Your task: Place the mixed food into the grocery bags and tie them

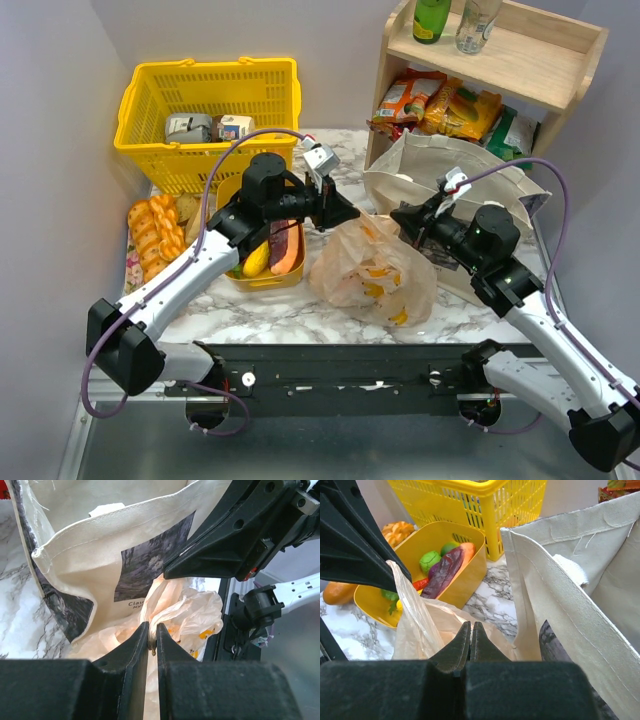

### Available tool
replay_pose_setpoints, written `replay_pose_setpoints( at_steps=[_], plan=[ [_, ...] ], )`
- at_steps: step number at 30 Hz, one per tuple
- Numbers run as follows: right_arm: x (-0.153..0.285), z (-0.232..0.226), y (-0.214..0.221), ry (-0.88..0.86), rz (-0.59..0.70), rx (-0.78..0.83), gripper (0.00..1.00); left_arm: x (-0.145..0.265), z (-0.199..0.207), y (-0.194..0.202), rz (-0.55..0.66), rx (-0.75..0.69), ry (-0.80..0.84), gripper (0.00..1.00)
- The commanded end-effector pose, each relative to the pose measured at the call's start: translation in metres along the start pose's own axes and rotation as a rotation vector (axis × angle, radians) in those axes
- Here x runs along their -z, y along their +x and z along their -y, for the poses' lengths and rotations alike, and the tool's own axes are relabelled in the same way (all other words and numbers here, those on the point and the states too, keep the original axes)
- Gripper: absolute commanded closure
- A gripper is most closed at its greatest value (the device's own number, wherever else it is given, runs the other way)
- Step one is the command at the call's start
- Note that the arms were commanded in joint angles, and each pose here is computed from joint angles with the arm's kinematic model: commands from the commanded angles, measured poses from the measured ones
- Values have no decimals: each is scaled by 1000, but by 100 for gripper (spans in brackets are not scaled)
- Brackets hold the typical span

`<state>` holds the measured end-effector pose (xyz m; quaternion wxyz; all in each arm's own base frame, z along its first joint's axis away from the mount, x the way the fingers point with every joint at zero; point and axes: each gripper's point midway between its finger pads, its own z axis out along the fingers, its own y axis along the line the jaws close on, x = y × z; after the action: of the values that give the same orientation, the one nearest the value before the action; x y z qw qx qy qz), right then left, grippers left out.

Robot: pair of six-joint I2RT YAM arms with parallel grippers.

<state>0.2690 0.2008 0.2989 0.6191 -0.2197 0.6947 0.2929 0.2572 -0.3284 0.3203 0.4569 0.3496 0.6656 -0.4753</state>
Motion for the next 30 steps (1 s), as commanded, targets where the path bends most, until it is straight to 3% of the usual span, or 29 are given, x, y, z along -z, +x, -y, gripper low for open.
replay_pose_setpoints(
  at_steps=[1, 8, 10, 12, 13, 18, 22, 30],
  plan=[
    [5, 6, 5, 39, -14, 0, 99, 3, -11, -20, 19, -50, -84, 80],
    [10, 6, 8, 41, -11, -1, 99, 3, -32, -26, 24, -57, -179, 78],
    [11, 4, 8, 34, -10, -2, 99, 2, -25, -29, 21, -74, -130, 56],
    [11, 3, 7, 30, -9, -3, 99, -2, -14, -23, -16, -94, -51, 43],
    [11, 3, 6, 30, -9, -3, 99, -2, -11, -26, -20, -107, -26, 25],
    [11, -2, 2, 5, -9, -7, 99, 1, 10, -21, -97, -178, 116, 2],
    [11, -5, 1, -7, -13, -17, 99, 4, 30, -29, -111, -230, 225, 1],
    [12, -4, 0, -1, -34, -18, 99, -7, 61, 25, -334, -421, 207, 1]
  ],
)
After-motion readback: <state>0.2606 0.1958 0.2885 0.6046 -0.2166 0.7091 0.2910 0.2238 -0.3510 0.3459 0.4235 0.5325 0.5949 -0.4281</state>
